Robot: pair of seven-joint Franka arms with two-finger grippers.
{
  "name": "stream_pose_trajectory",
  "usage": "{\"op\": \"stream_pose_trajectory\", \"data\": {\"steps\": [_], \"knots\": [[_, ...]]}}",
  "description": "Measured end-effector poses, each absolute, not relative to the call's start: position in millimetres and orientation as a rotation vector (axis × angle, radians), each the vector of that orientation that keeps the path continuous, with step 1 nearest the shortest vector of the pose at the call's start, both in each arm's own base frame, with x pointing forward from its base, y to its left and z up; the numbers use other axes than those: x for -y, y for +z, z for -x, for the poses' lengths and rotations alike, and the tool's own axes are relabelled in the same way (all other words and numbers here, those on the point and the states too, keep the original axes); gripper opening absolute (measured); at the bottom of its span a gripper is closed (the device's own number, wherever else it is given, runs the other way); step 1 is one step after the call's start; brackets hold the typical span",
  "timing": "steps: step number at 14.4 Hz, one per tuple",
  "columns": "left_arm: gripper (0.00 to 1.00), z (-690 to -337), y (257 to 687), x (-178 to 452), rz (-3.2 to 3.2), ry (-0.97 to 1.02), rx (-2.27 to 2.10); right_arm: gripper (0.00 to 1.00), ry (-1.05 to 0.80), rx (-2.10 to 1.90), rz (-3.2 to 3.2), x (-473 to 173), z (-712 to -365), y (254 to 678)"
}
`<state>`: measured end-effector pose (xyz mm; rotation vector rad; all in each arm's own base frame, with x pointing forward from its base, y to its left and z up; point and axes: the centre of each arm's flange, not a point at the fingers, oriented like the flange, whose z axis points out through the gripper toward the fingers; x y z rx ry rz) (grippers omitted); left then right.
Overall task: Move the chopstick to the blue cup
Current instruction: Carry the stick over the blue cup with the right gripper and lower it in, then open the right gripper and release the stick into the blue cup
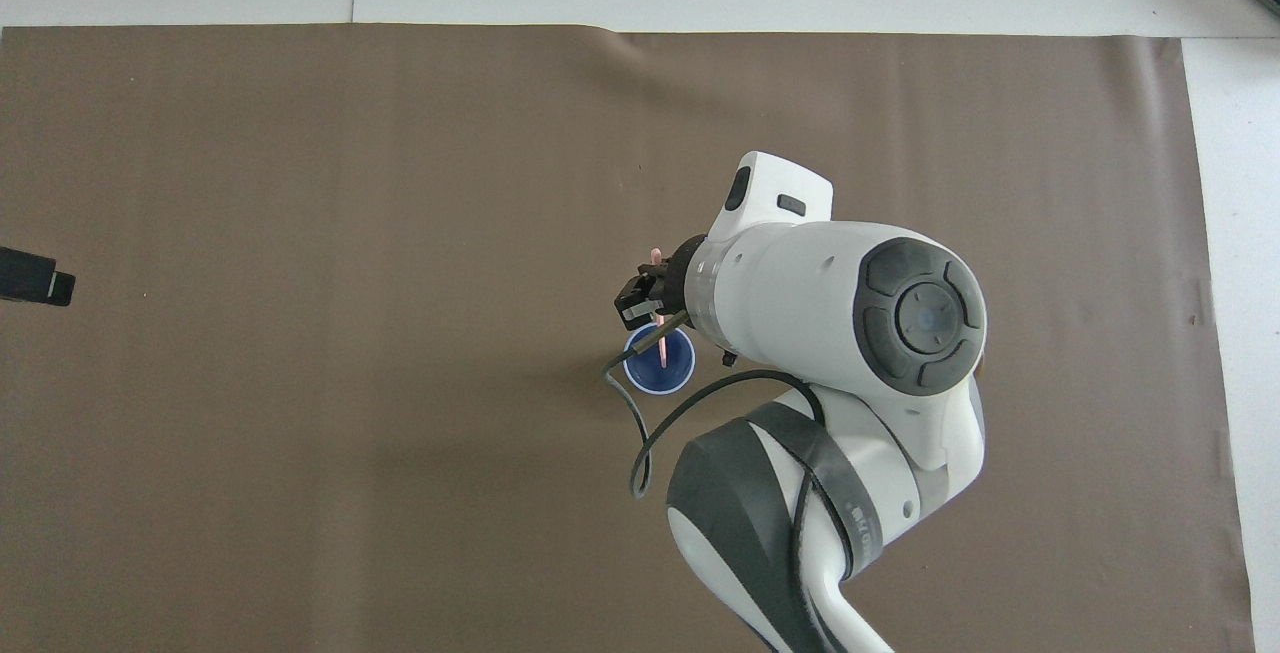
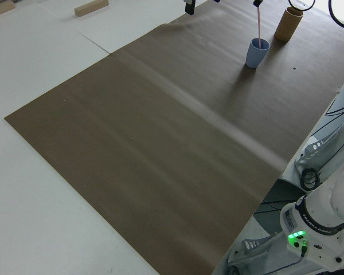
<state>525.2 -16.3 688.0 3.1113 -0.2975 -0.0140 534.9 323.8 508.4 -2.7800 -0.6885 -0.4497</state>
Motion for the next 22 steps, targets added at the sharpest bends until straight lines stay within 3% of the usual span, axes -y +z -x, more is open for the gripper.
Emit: {"op": "stream_pose_trajectory", "data": {"steps": [3, 9, 13, 19, 22], "knots": [[1.0, -526.4, 686.3, 13.7, -3.104, -0.018, 0.364, 0.35, -0.446, 0.689, 2.782, -323.5, -534.5, 506.9], [1.0, -525.9, 685.1, 12.2, -3.111, -0.024, 0.294, 0.99, -0.458, 0.614, 2.807, -322.2, -534.0, 511.8], [1.0, -521.9, 682.2, 11.6, -3.111, -0.037, 0.271, 1.0, -0.502, 0.508, 2.892, -307.8, -531.4, 534.5], [1.0, -520.9, 682.6, 11.4, -3.113, -0.037, 0.249, 1.0, -0.419, 0.294, 2.99, -210.0, -531.7, 620.1], [1.0, -520.9, 682.4, 11.4, -3.113, -0.038, 0.244, 1.0, -0.364, 0.261, 3.022, -190.4, -525.2, 656.5]]}}
